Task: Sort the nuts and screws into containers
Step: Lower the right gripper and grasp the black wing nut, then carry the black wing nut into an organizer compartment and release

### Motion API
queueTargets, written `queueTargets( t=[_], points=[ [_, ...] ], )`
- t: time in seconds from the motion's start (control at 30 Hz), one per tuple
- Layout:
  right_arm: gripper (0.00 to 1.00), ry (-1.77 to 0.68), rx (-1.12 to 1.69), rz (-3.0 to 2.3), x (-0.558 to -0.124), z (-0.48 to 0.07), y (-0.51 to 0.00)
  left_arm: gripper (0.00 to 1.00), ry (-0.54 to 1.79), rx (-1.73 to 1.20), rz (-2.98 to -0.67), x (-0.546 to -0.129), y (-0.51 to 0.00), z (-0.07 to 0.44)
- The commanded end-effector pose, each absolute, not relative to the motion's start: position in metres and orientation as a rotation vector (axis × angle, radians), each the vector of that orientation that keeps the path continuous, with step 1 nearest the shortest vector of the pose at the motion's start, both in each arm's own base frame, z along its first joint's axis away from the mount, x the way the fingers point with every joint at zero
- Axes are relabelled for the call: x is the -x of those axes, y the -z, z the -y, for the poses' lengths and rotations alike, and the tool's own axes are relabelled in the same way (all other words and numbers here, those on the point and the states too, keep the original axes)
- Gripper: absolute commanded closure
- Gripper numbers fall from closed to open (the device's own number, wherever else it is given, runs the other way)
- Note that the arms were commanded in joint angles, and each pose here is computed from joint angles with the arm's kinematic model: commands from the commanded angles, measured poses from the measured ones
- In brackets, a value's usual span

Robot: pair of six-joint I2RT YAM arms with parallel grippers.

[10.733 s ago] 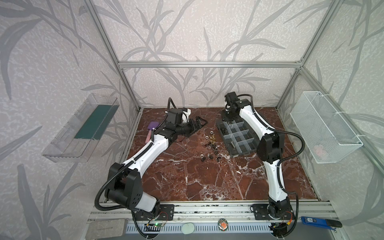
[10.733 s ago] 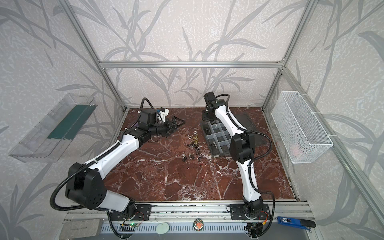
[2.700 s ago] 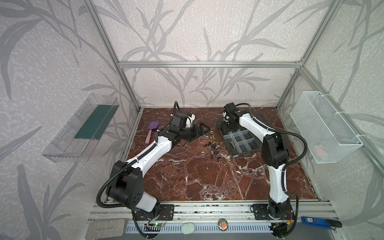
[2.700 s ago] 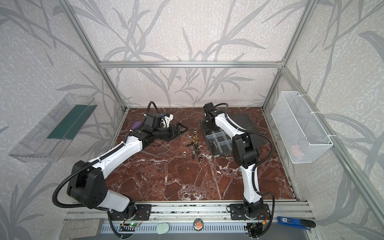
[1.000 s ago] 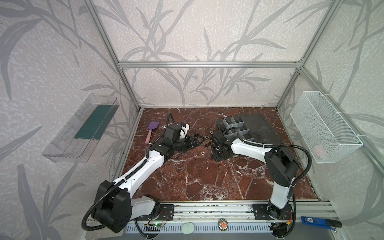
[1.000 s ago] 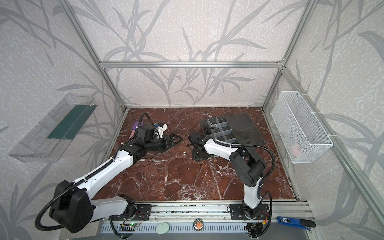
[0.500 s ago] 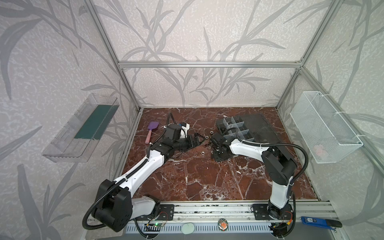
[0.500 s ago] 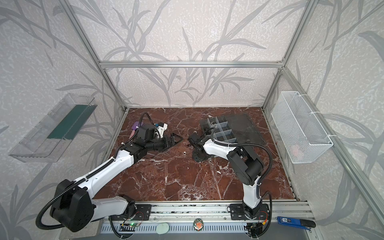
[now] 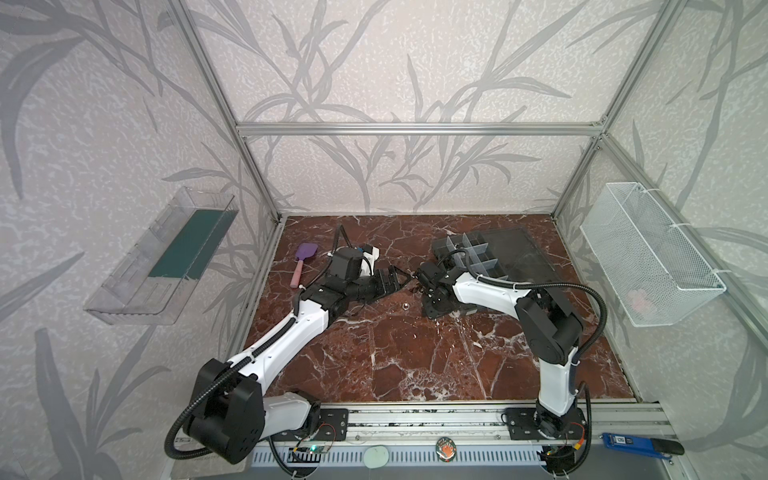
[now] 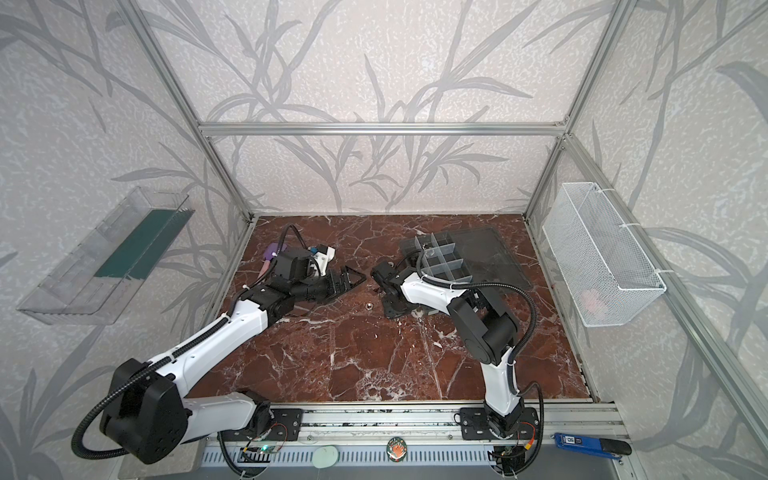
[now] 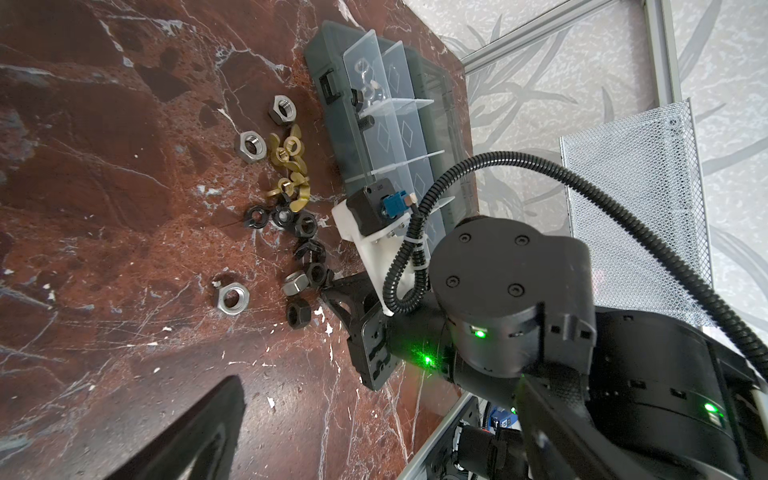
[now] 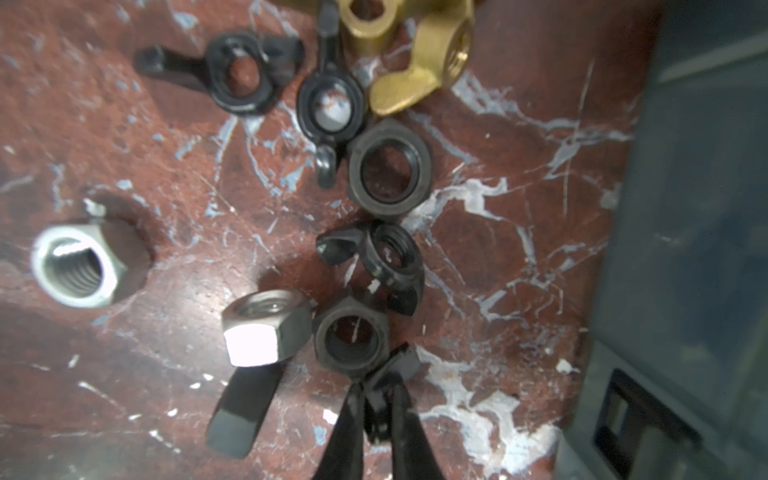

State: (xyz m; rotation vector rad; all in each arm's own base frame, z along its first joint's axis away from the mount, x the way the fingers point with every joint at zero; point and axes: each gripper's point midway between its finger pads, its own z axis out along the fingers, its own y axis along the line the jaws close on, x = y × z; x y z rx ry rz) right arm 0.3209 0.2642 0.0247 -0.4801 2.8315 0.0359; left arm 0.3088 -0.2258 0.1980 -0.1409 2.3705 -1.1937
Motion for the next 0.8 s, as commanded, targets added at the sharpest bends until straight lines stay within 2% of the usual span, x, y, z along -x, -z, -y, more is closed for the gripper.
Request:
queueTargets(
  t=[0.0,0.1,0.23,0.77],
  points=[
    [0.94,0.011,0.495,-2.853,-0.321,-0.257,-0.02,0.01,1.186,0.133,-2.368,-0.309,-0.201,0.227],
    [0.99,-0.006,0.491,-2.844,-0.323,-0.258,-0.026,0.01,1.184,0.133,-2.368,-0.311,-0.201,0.227],
    [1.0,-0.038,0.471,-2.825,-0.328,-0.256,-0.04,0.01,1.182,0.133,-2.371,-0.312,-0.201,0.228],
    [1.0,-0.184,0.393,-2.712,-0.363,-0.252,-0.11,0.01,1.18,0.092,-2.36,-0.325,-0.212,0.236]
  ],
)
